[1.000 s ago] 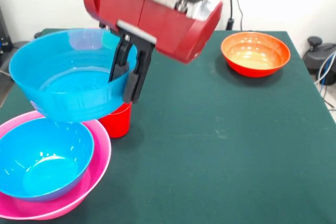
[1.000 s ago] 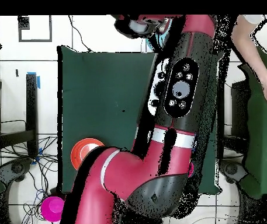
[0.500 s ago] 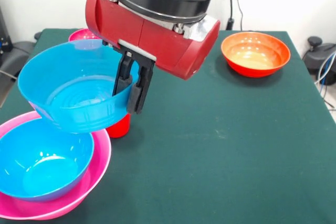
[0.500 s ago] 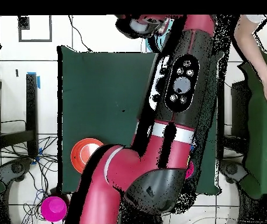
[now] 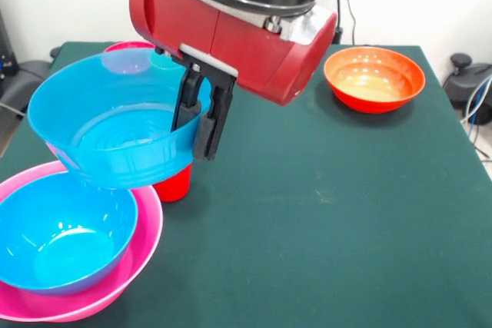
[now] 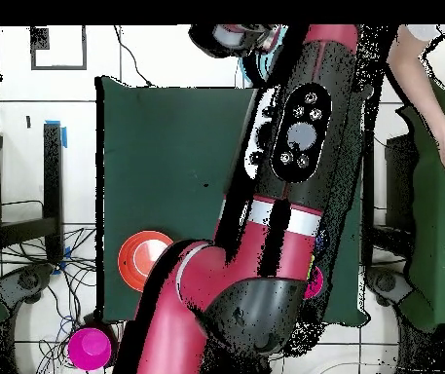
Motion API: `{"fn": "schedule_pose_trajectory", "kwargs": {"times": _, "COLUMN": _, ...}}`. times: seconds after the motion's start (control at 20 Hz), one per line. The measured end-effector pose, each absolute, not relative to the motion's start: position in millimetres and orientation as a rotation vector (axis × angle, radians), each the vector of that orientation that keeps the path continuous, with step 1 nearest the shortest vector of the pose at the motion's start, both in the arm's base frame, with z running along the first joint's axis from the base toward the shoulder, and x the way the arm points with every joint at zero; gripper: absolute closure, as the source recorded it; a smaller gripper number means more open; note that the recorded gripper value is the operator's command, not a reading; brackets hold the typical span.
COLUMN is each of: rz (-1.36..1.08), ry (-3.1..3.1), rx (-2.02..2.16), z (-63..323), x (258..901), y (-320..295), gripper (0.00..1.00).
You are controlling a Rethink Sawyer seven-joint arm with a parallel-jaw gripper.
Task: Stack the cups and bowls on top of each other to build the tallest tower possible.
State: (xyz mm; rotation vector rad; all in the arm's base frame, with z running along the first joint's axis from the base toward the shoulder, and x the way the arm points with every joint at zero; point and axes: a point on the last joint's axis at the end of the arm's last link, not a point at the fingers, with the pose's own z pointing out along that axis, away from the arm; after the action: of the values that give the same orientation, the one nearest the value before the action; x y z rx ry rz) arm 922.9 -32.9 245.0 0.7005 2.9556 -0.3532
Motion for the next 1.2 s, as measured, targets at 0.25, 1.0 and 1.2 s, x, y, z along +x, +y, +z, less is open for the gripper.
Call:
{"fn": "schedule_pose_trajectory", "kwargs": {"times": 0.25, "rz": -0.341, "ry": 2.958, "rx": 0.698, "z": 250, "x": 927, "y": -36, "gripper": 1.00}}
{"fn": "schedule_pose_trajectory", "kwargs": {"times": 1.0, "rz": -0.314, "ry": 2.940, "rx": 0.608, "z": 247, "x": 944, "y": -54, "gripper": 1.00}}
{"fn": "schedule_pose_trajectory", "kwargs": {"times": 1.2, "rz": -0.312, "ry": 2.937, "rx": 0.606, "z": 239, "x": 947, "y": -52, "gripper": 1.00}}
